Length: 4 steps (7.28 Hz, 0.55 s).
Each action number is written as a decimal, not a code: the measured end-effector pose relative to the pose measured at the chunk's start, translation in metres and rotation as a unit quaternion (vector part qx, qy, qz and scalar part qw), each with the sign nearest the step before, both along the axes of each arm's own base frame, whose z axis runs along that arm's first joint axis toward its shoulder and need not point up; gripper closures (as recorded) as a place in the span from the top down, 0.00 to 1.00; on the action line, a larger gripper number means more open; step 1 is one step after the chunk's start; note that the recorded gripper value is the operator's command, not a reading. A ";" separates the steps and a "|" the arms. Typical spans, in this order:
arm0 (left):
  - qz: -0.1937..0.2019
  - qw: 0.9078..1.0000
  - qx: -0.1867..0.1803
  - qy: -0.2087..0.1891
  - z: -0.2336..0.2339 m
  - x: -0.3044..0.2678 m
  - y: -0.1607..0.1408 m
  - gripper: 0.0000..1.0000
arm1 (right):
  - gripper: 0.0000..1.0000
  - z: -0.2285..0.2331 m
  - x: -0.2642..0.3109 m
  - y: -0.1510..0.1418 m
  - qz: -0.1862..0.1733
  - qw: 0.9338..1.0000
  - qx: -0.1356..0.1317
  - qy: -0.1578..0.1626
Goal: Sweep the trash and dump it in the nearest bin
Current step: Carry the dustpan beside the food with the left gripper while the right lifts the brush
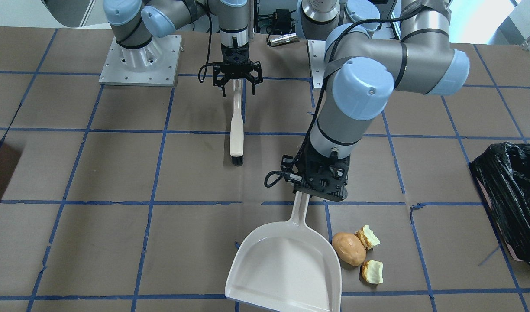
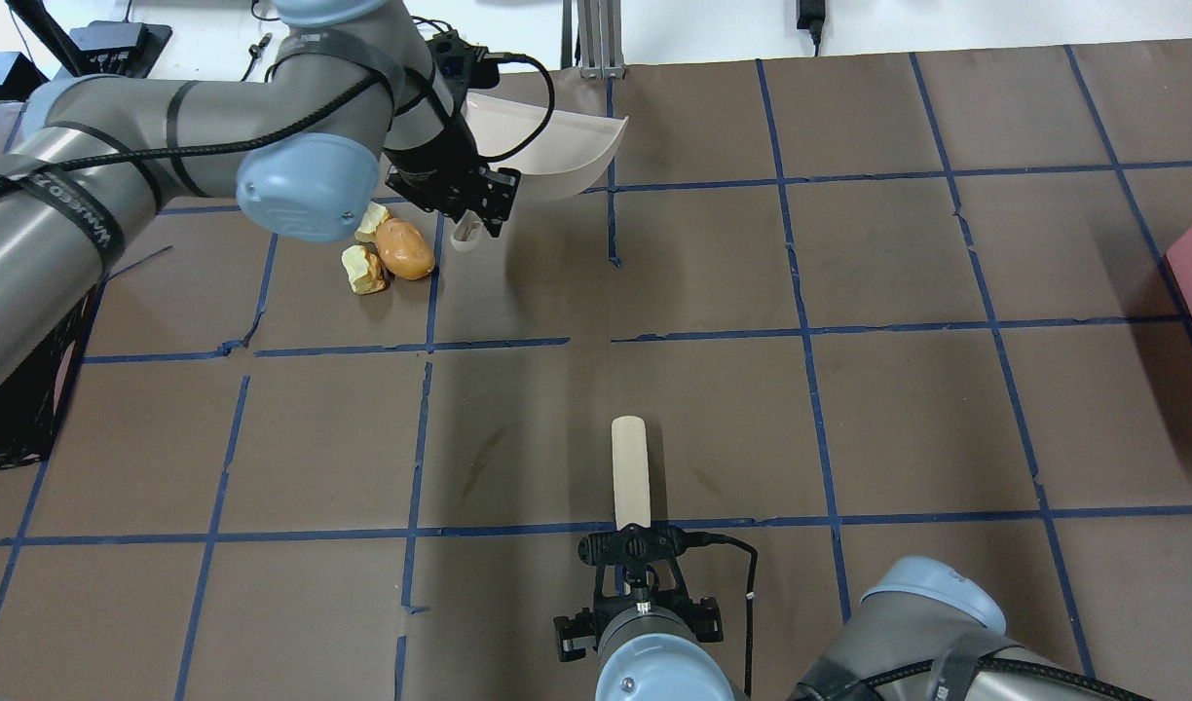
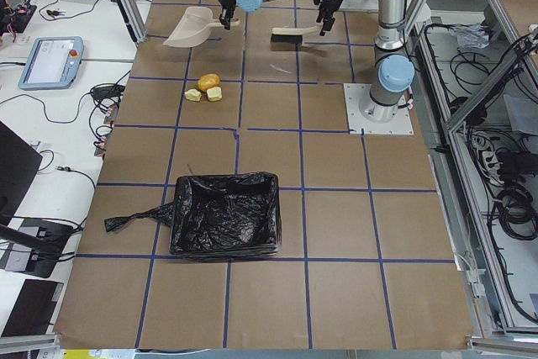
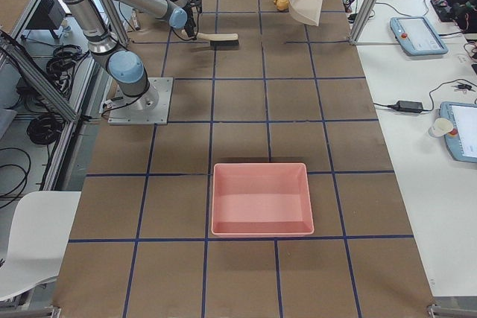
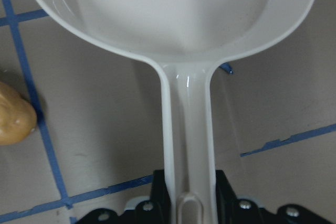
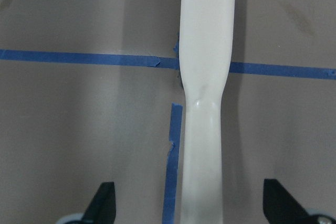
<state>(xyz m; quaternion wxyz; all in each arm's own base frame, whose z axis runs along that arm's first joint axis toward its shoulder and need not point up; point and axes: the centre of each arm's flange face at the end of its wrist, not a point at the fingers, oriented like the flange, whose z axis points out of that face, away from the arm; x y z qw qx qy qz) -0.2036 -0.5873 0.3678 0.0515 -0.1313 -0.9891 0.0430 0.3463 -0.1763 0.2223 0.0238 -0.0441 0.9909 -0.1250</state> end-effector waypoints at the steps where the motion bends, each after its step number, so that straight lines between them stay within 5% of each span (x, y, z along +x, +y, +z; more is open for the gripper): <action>1: -0.023 1.000 0.006 -0.004 0.014 0.036 0.003 0.03 | 0.70 0.000 0.000 0.000 -0.001 1.000 0.000 0.000; 4: -0.126 0.992 0.017 -0.008 0.030 0.154 0.018 0.03 | 0.25 0.000 0.000 -0.001 -0.002 1.000 0.001 0.000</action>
